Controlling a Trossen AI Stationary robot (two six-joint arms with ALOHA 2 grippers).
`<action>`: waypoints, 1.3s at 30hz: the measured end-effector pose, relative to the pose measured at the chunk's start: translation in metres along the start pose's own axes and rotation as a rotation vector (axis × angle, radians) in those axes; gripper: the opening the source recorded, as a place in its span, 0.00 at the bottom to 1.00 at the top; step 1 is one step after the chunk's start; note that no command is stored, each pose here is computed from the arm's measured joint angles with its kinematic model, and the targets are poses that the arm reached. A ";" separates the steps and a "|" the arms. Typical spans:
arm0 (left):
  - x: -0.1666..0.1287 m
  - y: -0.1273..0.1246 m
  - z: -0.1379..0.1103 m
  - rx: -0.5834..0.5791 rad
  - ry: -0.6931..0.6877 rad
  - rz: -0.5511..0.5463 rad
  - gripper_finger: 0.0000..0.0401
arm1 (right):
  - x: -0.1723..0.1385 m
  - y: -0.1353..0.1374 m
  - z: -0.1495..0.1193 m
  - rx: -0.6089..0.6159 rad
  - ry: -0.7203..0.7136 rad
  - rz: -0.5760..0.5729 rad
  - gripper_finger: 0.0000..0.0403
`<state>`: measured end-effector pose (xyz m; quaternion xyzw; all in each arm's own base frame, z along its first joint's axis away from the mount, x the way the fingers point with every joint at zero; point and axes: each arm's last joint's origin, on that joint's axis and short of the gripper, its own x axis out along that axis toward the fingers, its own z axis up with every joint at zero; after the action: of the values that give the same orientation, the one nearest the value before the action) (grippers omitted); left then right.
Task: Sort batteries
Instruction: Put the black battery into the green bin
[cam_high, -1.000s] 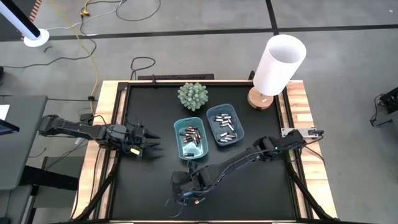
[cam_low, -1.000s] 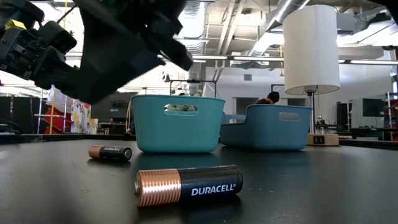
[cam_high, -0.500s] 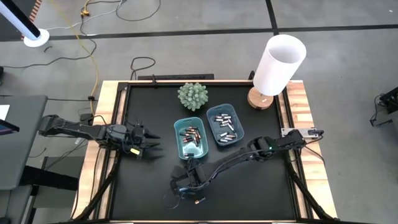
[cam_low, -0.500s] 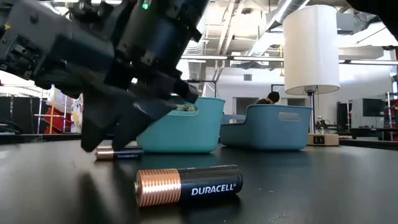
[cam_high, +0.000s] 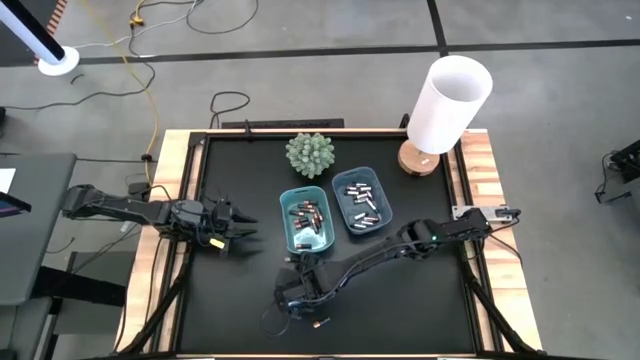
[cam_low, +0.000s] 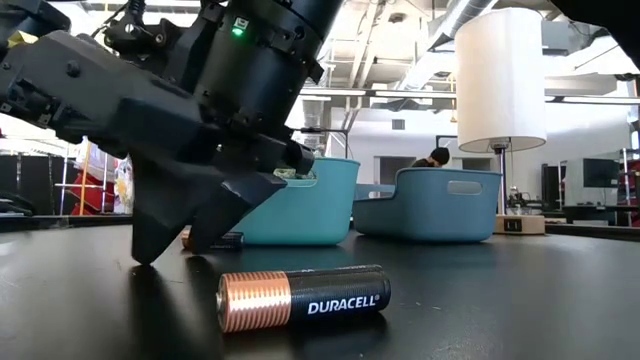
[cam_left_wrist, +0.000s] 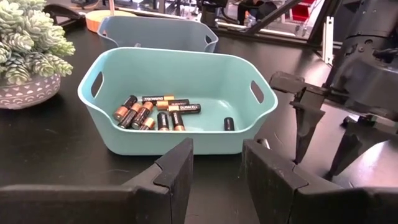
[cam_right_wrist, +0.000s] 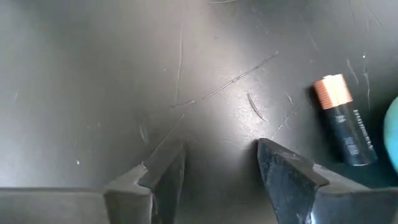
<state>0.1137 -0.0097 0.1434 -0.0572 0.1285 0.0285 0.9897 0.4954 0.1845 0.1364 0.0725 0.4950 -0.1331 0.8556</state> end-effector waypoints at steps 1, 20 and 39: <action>0.000 0.000 0.000 0.000 0.000 0.000 0.34 | -0.002 0.000 0.001 -0.013 -0.001 0.001 0.55; 0.000 0.000 0.000 0.000 0.000 0.000 0.34 | -0.003 -0.052 0.035 -0.103 -0.029 -0.119 0.45; 0.000 0.000 0.000 0.000 0.000 0.000 0.34 | 0.017 -0.062 0.021 -0.167 0.079 -0.021 0.44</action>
<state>0.1137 -0.0097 0.1433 -0.0572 0.1287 0.0287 0.9896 0.5020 0.1172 0.1325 0.0008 0.5385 -0.0973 0.8370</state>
